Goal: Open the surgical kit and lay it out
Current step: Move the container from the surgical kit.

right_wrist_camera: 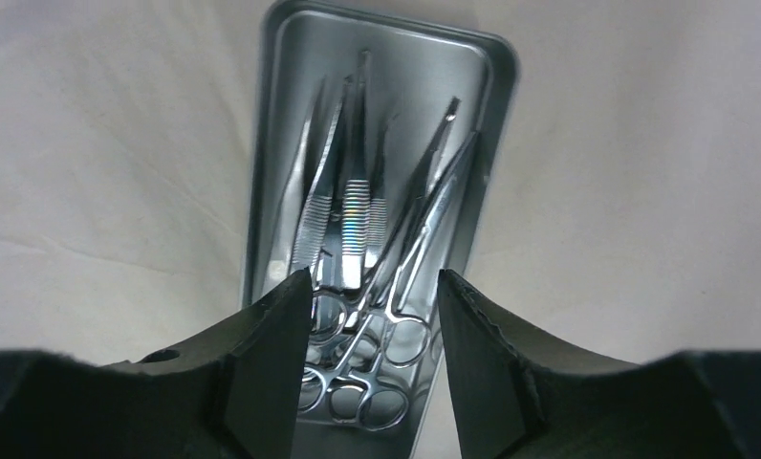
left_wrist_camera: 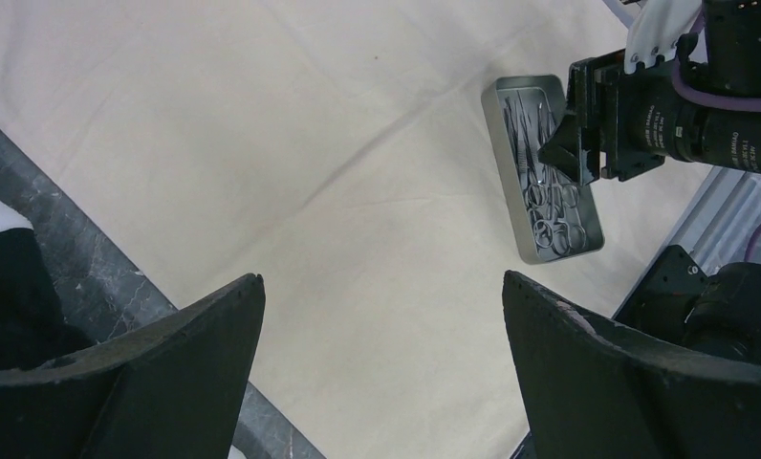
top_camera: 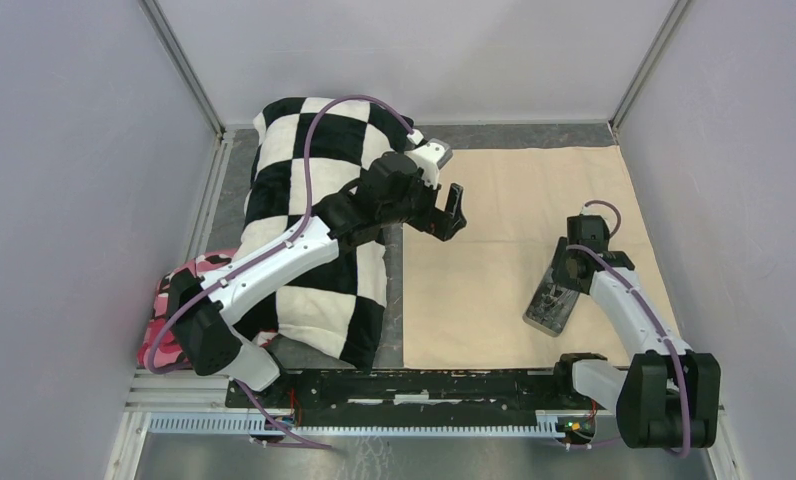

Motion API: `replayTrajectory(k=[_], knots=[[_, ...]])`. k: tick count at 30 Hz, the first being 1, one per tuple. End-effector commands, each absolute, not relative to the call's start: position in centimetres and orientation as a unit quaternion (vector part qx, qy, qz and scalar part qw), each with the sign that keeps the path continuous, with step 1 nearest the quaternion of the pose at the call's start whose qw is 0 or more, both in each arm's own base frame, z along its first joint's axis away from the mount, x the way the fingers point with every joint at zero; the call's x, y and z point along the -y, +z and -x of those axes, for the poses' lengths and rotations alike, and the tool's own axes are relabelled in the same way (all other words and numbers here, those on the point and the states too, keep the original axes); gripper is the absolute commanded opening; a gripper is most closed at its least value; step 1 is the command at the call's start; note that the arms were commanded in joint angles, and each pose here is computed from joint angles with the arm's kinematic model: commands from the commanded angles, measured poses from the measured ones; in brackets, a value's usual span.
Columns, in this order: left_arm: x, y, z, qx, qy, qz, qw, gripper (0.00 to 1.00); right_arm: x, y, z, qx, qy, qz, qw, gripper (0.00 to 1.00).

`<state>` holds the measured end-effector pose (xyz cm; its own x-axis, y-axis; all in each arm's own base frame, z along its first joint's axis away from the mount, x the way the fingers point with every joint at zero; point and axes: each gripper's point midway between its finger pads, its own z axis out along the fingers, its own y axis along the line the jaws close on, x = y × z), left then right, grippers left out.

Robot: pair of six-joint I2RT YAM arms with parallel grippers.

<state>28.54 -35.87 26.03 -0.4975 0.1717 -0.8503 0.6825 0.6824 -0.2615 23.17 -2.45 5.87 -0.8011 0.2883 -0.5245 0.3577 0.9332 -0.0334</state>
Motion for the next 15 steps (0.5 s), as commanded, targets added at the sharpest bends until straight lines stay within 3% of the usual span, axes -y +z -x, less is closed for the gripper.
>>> replayTrajectory(k=[1,10,15], knots=[[35.7,28.4,-28.6,-0.790,-0.291,-0.276,0.464,1.00,5.9,6.2,-23.0,-0.928,-0.136,-0.219,0.270,0.57],[35.7,28.1,-28.7,-0.792,-0.285,-0.278,0.463,1.00,6.4,3.9,-23.1,-0.937,-0.093,-0.209,0.264,0.55],[35.6,28.0,-28.8,-0.792,-0.280,-0.279,0.466,1.00,6.6,2.8,-23.0,-0.937,-0.101,-0.214,0.257,0.45]])
